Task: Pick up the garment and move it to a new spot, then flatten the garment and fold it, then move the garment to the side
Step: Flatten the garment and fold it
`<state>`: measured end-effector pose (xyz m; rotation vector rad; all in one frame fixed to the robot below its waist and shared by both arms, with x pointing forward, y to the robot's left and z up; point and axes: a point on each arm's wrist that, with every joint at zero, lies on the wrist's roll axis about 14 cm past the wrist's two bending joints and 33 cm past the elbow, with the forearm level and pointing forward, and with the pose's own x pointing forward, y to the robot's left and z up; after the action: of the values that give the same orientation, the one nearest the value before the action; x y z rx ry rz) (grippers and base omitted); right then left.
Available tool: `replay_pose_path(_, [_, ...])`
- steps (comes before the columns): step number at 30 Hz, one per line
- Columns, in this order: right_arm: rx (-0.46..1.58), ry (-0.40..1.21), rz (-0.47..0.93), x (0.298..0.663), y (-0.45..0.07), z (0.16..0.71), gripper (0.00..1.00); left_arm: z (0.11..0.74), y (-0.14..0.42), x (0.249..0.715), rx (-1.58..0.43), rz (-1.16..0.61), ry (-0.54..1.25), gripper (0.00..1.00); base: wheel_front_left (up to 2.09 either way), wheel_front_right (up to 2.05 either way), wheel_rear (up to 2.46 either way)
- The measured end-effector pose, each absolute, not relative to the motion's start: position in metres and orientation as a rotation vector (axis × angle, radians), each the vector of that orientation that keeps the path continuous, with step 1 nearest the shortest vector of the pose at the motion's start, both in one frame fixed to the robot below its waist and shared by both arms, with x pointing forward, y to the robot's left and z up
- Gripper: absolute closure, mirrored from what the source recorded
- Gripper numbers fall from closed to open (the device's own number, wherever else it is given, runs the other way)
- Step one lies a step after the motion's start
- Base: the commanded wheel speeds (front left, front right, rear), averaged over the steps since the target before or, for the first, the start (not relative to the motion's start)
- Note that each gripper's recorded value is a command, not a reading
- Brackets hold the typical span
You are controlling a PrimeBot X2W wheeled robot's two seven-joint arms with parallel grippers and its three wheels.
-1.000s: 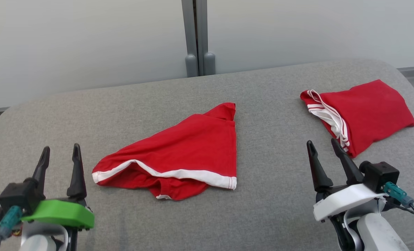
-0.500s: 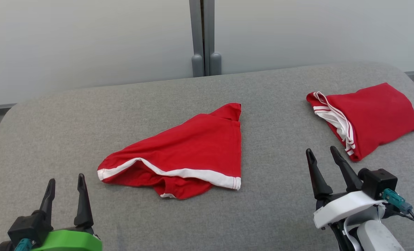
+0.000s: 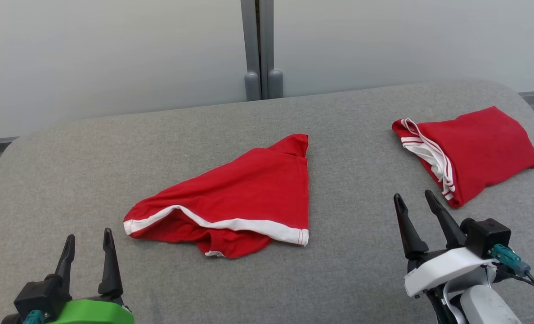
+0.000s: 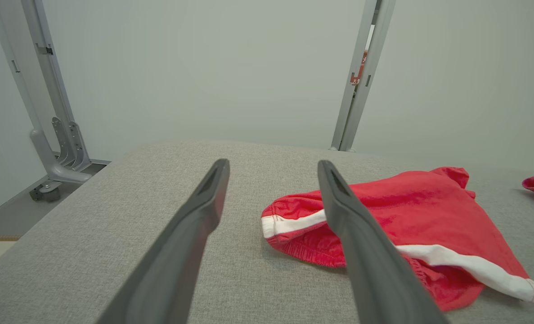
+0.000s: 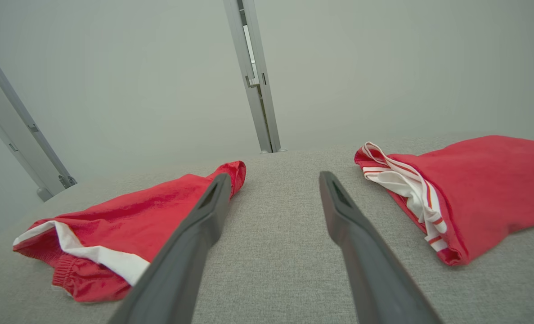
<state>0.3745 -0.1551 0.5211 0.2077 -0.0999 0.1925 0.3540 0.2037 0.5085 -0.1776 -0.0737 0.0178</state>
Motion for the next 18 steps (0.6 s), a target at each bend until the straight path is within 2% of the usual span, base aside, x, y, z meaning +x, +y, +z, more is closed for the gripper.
replay_pose_path(11, [0.207,-0.063,0.232,0.376,-0.142,0.511,0.0,0.508,0.203,0.359,-0.204,-0.009,-0.065,0.0,0.0,0.0,0.0])
replay_pose_path(18, [0.238,0.241,0.41,0.379,-0.079,0.465,0.0,0.488,0.202,0.38,-0.242,-0.113,0.23,0.0,0.0,0.0,0.0])
